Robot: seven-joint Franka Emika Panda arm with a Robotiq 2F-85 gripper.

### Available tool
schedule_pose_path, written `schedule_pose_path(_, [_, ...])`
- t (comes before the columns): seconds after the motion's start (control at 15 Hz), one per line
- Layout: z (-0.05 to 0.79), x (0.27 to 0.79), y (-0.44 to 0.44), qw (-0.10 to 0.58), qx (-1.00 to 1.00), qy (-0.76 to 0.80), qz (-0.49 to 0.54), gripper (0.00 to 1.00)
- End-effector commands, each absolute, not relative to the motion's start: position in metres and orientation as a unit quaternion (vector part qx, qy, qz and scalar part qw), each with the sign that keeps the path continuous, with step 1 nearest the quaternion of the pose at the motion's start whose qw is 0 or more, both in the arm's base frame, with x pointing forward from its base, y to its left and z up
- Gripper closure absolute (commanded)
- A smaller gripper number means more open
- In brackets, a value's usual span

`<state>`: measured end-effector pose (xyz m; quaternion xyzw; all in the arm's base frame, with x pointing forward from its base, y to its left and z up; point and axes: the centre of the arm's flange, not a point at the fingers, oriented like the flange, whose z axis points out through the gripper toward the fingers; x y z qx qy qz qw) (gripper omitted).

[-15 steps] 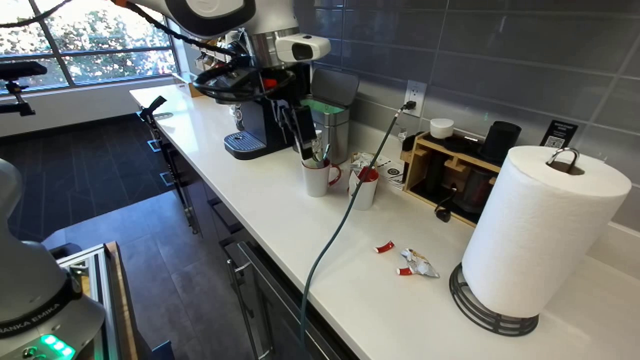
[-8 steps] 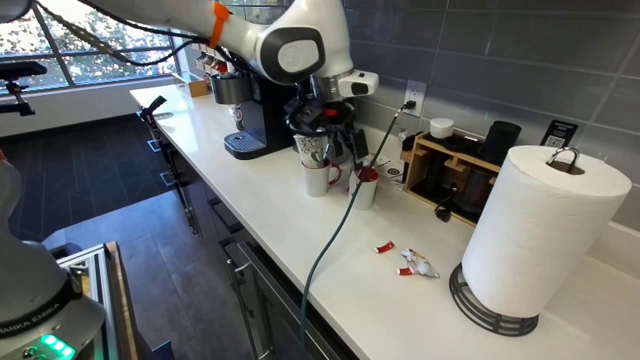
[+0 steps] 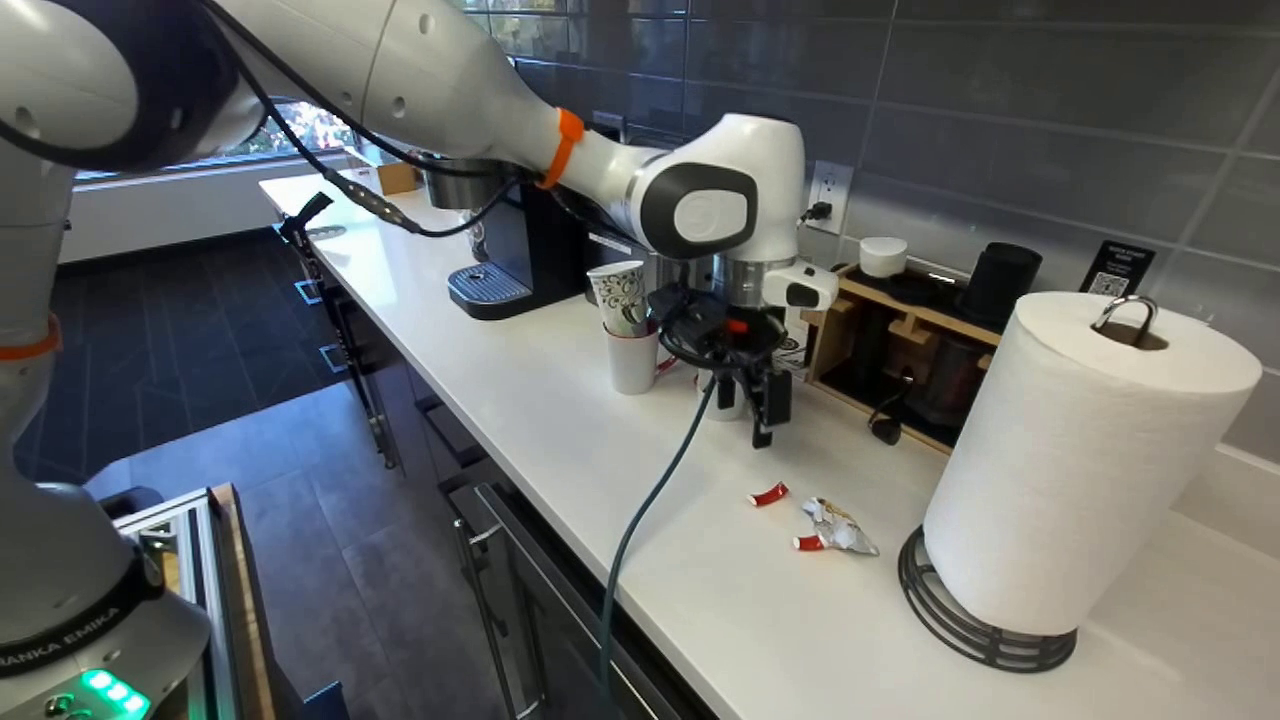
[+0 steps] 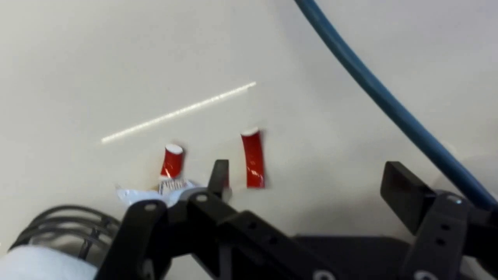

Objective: Place one red piece inside the broken mug.

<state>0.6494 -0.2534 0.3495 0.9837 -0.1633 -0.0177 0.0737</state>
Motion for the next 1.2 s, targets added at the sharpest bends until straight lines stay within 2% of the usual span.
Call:
schedule_pose_path(0.0, [0.31, 0.657, -0.274, 0.028, 0.981, -0.159, -0.111, 0.0])
schedule_pose_path(0.07, [0.312, 0.653, -0.273, -0.004, 0.981, -0.155, -0.119, 0.0])
schedule_pose_path(0.13, [0.31, 0.64, -0.267, 0.038, 0.981, -0.161, -0.097, 0.0])
schedule_pose_path(0.27, [0.306, 0.64, -0.268, 0.016, 0.981, -0.156, -0.111, 0.0])
schedule_pose_path(0.6, [0.3, 0.637, -0.306, 0.011, 0.989, -0.138, -0.052, 0.0])
schedule_pose_path(0.73, [0.294, 0.634, -0.32, -0.013, 0.99, -0.134, -0.052, 0.0])
schedule_pose_path(0.8, [0.305, 0.637, -0.309, 0.014, 0.988, -0.141, -0.058, 0.0])
schedule_pose_path(1.13, [0.296, 0.635, -0.316, 0.007, 0.992, -0.121, -0.045, 0.0])
